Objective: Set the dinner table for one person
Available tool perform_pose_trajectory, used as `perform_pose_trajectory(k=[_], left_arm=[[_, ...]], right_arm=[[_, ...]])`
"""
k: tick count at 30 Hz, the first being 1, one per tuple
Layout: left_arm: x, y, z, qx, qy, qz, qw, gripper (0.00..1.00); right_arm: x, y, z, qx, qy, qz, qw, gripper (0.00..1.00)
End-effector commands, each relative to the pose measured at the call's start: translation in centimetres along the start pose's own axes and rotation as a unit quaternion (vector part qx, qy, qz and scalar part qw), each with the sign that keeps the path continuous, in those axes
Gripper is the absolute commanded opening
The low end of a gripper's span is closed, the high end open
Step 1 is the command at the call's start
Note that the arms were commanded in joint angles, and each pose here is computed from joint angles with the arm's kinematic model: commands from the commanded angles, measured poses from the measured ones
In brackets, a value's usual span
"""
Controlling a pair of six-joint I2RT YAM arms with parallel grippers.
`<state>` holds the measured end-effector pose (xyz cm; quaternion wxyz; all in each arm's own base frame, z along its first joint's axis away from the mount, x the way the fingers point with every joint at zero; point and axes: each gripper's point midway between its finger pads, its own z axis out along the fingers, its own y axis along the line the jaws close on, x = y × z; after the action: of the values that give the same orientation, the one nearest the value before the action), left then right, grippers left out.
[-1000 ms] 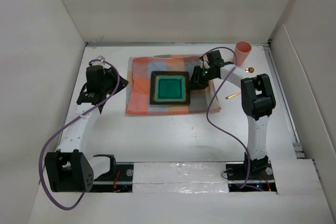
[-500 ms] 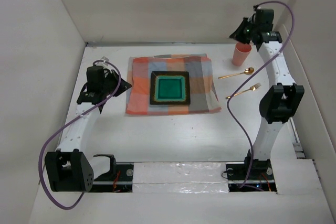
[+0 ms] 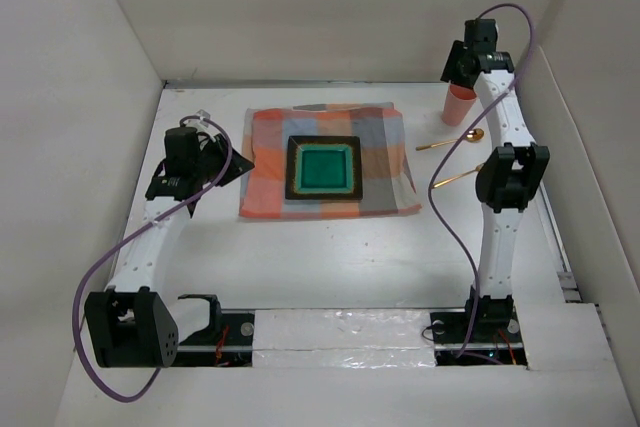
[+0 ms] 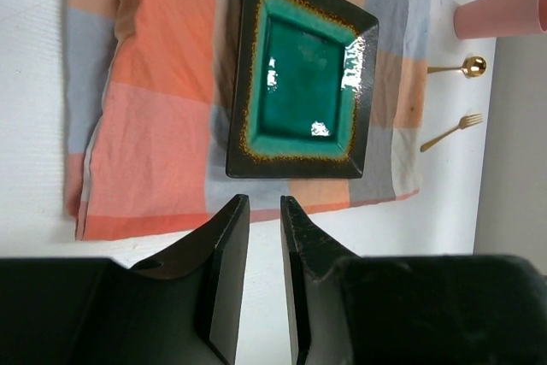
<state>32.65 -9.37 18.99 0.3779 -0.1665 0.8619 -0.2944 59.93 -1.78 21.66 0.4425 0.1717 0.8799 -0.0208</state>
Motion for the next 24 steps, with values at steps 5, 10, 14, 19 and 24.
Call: perform_pose_trajectory(k=[5, 10, 14, 19, 24], left_arm=[[1.1, 0.0, 0.3, 0.019, 0.017, 0.004, 1.0, 0.19], [1.5, 0.3, 0.4, 0.016, 0.021, 0.002, 1.0, 0.19], [1.7, 0.5, 0.6, 0.013, 0.023, 0.0, 1.0, 0.19], [1.6, 0.5, 0.6, 0.012, 0.024, -0.001, 1.0, 0.19], [1.6, 0.6, 0.8, 0.011, 0.025, -0.003, 1.0, 0.19]], right_arm=[[0.2, -1.4, 1.9, 0.03, -0.007, -0.065, 0.997, 0.55], [1.1, -1.6, 3.2, 0.024, 0.004, -0.065, 0.998, 0.38], [1.9, -1.2, 4.1, 0.011, 0.013, -0.067, 0.998, 0.44], [3.8, -1.1, 5.6, 0.007, 0.037, -0.07, 0.997, 0.45], [1.5, -1.1, 4.5, 0.026, 0.004, -0.063, 0.998, 0.0]])
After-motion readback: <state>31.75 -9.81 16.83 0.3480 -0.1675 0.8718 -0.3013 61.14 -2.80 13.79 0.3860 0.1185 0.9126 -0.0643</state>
